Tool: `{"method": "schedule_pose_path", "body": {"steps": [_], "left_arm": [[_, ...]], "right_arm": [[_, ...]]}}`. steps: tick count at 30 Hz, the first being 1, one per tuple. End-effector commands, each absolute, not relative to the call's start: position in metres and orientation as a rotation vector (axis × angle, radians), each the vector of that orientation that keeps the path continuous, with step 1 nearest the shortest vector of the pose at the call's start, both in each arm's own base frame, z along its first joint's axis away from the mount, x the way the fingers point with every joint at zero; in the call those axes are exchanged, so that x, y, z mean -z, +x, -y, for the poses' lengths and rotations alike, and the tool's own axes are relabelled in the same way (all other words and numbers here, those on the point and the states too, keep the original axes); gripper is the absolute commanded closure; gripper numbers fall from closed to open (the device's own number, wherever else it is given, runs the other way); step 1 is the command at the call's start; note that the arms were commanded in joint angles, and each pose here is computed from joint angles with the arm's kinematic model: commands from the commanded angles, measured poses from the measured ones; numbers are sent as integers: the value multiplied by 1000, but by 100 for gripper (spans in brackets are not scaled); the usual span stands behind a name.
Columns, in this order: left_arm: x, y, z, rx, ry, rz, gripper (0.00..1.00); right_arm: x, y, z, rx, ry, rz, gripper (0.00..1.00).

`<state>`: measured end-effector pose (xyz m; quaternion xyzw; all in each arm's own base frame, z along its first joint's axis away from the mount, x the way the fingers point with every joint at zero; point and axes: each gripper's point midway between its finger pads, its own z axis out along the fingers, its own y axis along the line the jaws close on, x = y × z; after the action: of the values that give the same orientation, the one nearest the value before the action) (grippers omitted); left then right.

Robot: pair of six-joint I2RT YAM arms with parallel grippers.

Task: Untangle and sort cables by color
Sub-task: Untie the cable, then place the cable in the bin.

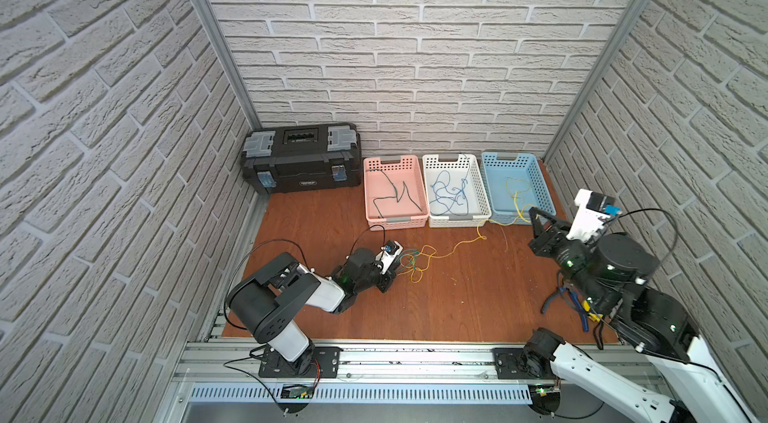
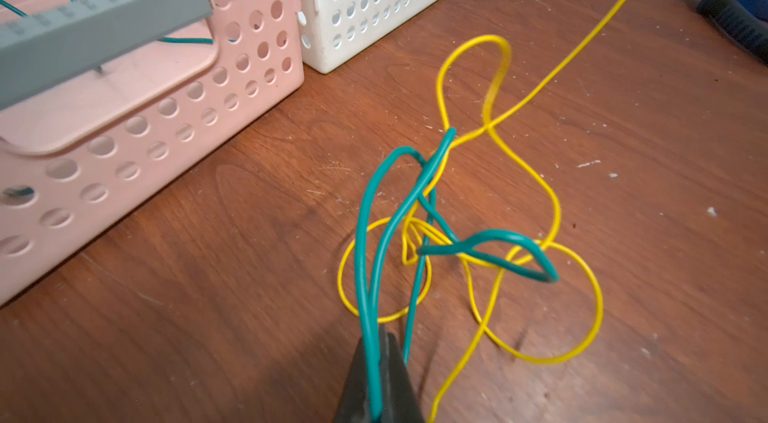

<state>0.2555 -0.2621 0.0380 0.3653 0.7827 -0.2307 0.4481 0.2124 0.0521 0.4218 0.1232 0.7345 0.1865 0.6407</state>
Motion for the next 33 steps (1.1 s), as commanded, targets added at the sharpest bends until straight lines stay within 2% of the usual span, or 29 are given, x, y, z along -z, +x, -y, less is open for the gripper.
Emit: {"method": "schedule_pose_path", "body": {"steps": [1, 9, 19, 33], "left_arm": [[-21, 253, 255, 545, 907, -2001, 100], [-24, 253, 255, 547, 906, -1995, 100], [-38, 249, 268, 629, 912, -1959, 100], [-48, 246, 274, 612, 946, -1918, 100]], "right_arm": [[-472, 217, -45, -342, 245, -1545, 97], [-527, 241, -58, -238, 178, -1481, 97], [-517, 305, -51, 87, 235, -1489, 97], [-492, 414, 6, 274, 360, -1558, 97]]}}
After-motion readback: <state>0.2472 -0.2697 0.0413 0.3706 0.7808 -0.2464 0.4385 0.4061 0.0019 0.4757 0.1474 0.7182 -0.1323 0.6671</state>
